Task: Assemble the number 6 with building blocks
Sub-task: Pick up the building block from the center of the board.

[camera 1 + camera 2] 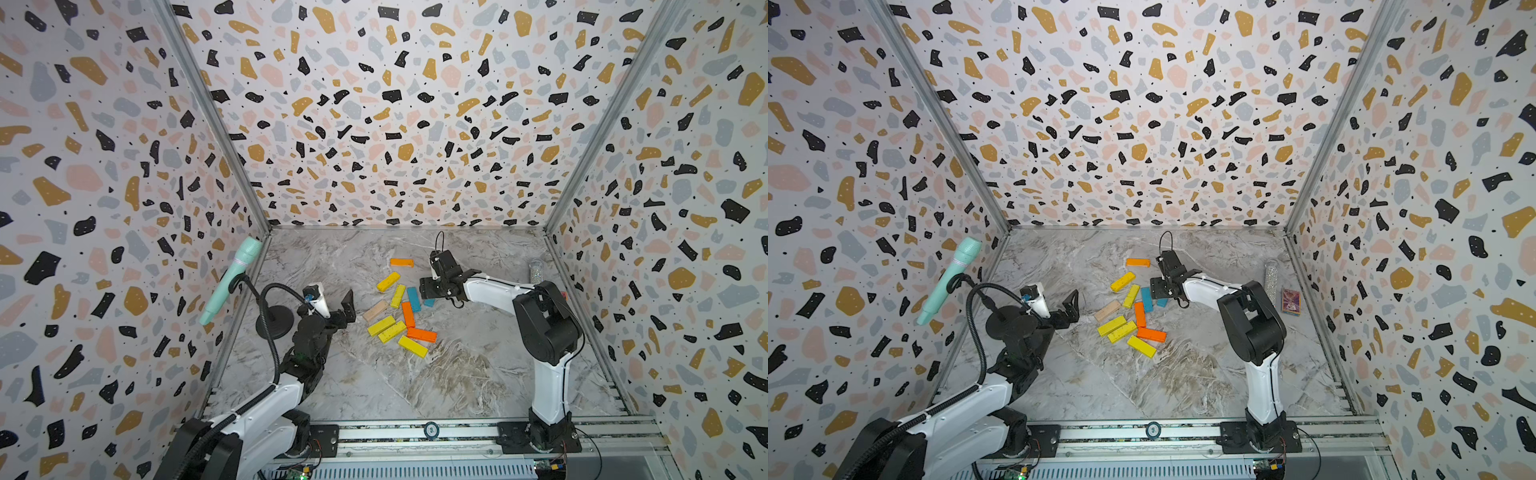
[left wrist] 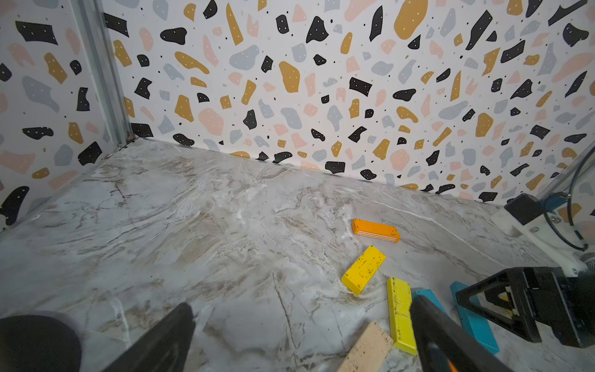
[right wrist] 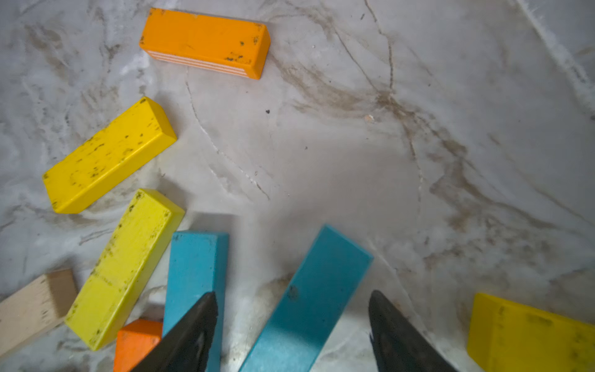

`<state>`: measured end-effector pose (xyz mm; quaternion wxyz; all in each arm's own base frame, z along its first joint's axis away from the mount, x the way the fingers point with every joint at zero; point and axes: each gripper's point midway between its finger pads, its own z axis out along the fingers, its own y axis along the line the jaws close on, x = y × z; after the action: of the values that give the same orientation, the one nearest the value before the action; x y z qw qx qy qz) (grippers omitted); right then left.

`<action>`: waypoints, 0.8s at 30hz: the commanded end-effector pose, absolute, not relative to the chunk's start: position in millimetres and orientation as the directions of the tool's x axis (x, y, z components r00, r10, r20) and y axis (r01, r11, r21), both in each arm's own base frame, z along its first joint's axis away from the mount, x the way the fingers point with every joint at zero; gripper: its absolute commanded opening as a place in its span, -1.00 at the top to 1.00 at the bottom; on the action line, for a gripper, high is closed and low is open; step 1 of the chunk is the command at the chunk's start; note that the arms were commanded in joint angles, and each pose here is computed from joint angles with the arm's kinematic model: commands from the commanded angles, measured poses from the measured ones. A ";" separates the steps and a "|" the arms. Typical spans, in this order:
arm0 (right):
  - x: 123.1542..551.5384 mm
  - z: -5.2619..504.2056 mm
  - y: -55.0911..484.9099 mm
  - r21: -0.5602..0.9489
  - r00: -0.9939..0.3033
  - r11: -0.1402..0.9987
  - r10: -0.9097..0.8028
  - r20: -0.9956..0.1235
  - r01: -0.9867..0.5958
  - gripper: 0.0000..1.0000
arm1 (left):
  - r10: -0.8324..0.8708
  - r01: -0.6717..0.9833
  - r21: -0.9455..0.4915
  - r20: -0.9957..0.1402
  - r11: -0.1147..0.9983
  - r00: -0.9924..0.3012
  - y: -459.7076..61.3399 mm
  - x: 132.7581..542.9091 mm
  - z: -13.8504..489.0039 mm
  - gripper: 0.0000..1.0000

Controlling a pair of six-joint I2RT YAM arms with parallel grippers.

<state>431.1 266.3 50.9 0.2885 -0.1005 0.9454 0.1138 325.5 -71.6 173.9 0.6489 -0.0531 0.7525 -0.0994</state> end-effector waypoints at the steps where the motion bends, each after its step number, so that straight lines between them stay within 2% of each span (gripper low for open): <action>1: 432.7 52.2 258.8 0.100 -0.824 0.973 -0.120 -0.553 -0.209 -0.47 | -0.235 0.064 -0.242 -0.967 0.968 -0.101 -73.3 327.1 193.4 -0.99; 13: 432.8 29.6 262.2 0.055 -0.850 0.976 -0.153 -0.504 -0.209 -0.30 | -0.254 0.068 -0.261 -0.962 0.963 -0.097 -73.6 326.1 195.0 -0.99; 15: 432.0 29.0 261.9 0.058 -0.851 0.977 -0.148 -0.503 -0.204 -0.15 | -0.260 0.081 -0.268 -0.961 0.960 -0.096 -75.8 325.5 195.0 -0.99; 18: 427.6 31.6 259.9 0.068 -0.850 0.978 -0.136 -0.509 -0.197 -0.02 | -0.250 0.087 -0.258 -0.963 0.962 -0.098 -77.0 325.6 195.5 -0.99; 24: 418.6 45.5 246.4 0.078 -0.833 0.983 -0.097 -0.545 -0.166 0.45 | -0.251 0.129 -0.262 -0.963 0.956 -0.099 -84.3 325.2 198.7 -0.99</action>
<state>425.1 253.7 28.8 0.2711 -0.0822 0.9571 0.0613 324.1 -76.4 178.2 0.6505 -0.0508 0.7485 -0.1183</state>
